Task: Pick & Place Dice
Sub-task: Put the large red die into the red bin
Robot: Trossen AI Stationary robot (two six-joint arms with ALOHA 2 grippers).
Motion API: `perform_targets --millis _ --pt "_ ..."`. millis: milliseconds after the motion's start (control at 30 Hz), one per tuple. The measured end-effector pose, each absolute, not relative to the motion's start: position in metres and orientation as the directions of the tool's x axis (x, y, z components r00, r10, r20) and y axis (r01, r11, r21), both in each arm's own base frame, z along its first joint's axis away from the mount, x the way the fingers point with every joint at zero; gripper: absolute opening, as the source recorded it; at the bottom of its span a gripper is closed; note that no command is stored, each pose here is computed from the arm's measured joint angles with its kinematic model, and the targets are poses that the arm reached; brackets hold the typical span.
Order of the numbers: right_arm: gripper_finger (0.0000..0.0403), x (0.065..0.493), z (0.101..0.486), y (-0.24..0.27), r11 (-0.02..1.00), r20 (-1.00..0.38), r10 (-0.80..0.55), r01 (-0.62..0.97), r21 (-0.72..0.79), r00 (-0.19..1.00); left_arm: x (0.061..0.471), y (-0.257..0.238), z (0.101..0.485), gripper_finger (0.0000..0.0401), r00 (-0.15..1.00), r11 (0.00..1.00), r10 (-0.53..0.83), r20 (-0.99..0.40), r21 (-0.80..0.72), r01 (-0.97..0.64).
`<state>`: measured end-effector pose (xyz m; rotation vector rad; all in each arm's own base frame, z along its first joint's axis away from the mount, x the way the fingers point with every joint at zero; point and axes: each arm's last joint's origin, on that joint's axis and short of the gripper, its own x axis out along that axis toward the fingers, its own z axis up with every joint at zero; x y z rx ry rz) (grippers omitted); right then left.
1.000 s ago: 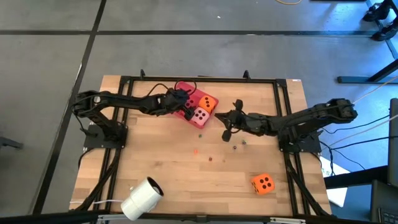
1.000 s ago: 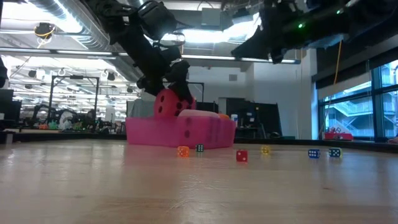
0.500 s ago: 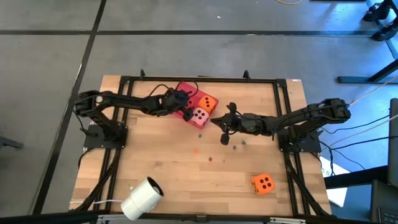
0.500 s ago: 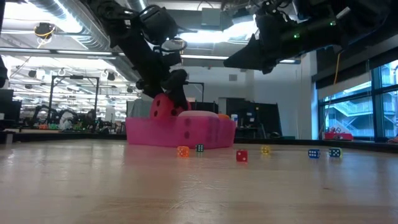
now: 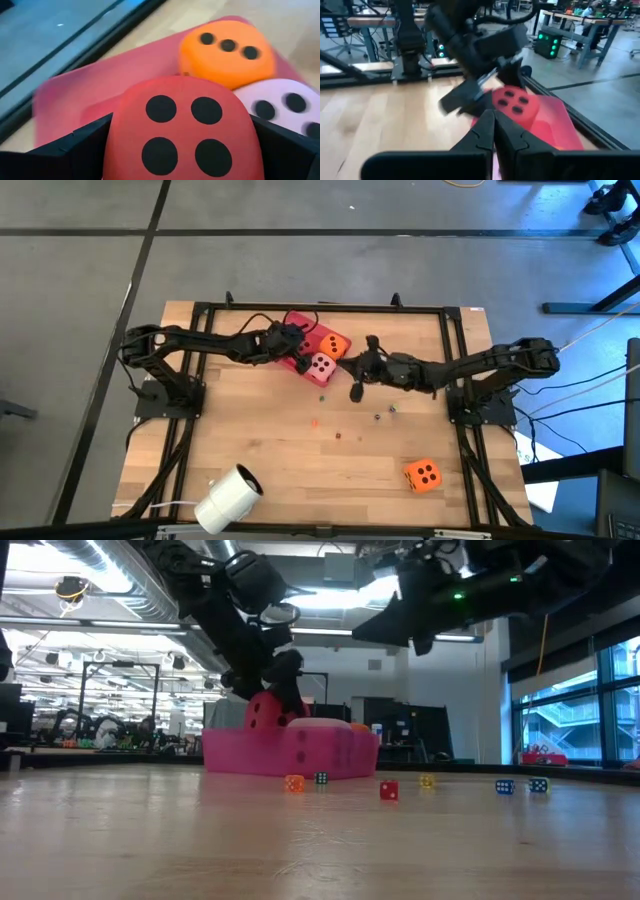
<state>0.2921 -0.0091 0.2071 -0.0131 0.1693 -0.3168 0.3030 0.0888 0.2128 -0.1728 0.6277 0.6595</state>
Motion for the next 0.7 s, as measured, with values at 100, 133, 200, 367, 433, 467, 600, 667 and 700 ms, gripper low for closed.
perform_targets --millis 100,133,200,367,433,467,600,667,700 --pt "0.0006 0.309 0.208 -0.02 0.96 -0.173 -0.28 0.271 -0.074 0.944 0.304 0.085 0.213 0.04 0.623 0.793 0.509 -0.594 0.041 -0.608" --pt "0.0006 0.317 0.208 -0.024 0.963 -0.175 -0.268 0.258 -0.08 0.947 0.304 0.085 0.213 0.04 0.619 0.788 0.516 -0.593 0.046 -0.614" --pt "0.0005 0.332 0.208 -0.032 0.962 -0.192 -0.268 0.254 -0.097 0.944 0.304 0.085 0.213 0.04 0.616 0.778 0.521 -0.59 0.033 -0.627" --pt "0.0003 0.364 0.203 -0.062 0.949 -0.32 -0.314 0.292 -0.116 0.894 0.304 0.085 0.213 0.04 0.618 0.776 0.522 -0.588 0.027 -0.63" --pt "0.0002 0.373 0.201 -0.073 0.953 -0.384 -0.304 0.282 -0.113 0.872 0.304 0.085 0.213 0.04 0.618 0.776 0.522 -0.588 0.027 -0.63" --pt "0.0002 0.376 0.199 -0.078 0.954 -0.414 -0.299 0.278 -0.11 0.86 0.304 0.085 0.213 0.04 0.617 0.776 0.522 -0.588 0.028 -0.63" --pt "0.0001 0.382 0.192 -0.091 0.968 -0.447 -0.251 0.234 -0.092 0.859 0.304 0.086 0.213 0.04 0.619 0.778 0.523 -0.586 0.031 -0.628" --pt "0.0001 0.384 0.189 -0.096 0.978 -0.447 -0.206 0.191 -0.079 0.87 0.304 0.086 0.213 0.04 0.619 0.783 0.523 -0.585 0.042 -0.621" --pt "0.0001 0.384 0.187 -0.1 0.982 -0.449 -0.185 0.175 -0.065 0.874 0.305 0.086 0.214 0.04 0.621 0.785 0.524 -0.583 0.048 -0.617"
